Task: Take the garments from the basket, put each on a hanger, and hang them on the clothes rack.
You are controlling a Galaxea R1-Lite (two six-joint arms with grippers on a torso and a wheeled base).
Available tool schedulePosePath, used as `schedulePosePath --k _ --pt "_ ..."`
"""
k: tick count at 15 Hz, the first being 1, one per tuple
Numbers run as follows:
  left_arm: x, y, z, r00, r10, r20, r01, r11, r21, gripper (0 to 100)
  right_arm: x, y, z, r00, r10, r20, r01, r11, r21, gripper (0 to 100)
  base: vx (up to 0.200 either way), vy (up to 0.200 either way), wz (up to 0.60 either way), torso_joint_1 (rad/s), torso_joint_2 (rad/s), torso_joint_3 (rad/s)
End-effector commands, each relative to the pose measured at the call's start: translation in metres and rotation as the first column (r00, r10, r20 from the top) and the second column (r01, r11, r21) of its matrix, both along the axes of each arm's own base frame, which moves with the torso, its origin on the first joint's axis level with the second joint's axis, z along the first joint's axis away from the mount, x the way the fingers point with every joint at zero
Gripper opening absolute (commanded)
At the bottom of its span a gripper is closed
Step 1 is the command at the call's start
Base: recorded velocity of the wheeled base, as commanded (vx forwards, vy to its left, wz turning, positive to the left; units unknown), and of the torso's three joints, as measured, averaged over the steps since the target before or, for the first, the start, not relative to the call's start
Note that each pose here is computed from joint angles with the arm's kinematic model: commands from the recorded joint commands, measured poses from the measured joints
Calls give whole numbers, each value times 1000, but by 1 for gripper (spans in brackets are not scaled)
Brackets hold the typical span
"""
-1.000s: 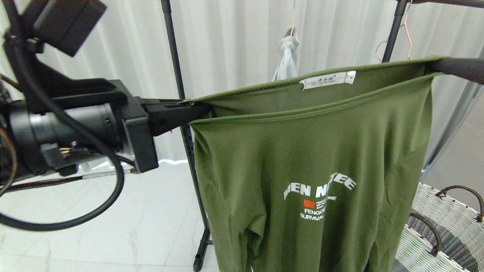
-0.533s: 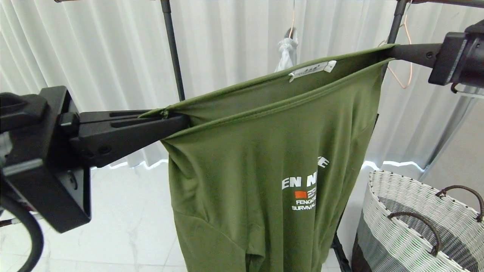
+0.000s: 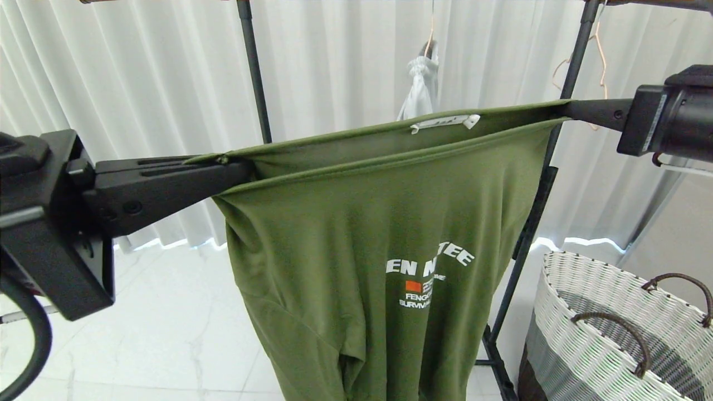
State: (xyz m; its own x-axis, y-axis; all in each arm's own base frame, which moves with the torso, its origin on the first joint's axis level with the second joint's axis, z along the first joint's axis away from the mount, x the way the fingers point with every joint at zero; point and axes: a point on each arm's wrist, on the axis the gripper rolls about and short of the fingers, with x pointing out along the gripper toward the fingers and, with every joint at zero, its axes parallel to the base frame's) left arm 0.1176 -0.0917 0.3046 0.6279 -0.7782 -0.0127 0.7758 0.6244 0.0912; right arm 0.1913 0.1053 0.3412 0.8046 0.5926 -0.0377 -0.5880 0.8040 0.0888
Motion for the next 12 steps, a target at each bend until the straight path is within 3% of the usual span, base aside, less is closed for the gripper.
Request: schedulePosePath --k 1,5,9,12 --pt "8 2 0 999 36 -7 -36 999 5 0 -10 -7 2 1000 -12 14 12 1000 7 0 0 0 0 0 0 0" --pt "37 -15 1 998 55 -39 -54 998 27 0 -29 -17 0 1000 -12 24 12 1000 8 0 0 0 0 0 0 0" --pt "64 -22 -16 989 98 -110 -90 993 73 0 -36 -19 -20 1000 2 -18 -3 1000 -22 0 0 0 0 0 0 0" --pt "74 -27 -4 993 97 -69 -94 994 46 0 -35 -19 -18 1000 5 0 -5 999 -34 0 0 0 0 0 0 0"
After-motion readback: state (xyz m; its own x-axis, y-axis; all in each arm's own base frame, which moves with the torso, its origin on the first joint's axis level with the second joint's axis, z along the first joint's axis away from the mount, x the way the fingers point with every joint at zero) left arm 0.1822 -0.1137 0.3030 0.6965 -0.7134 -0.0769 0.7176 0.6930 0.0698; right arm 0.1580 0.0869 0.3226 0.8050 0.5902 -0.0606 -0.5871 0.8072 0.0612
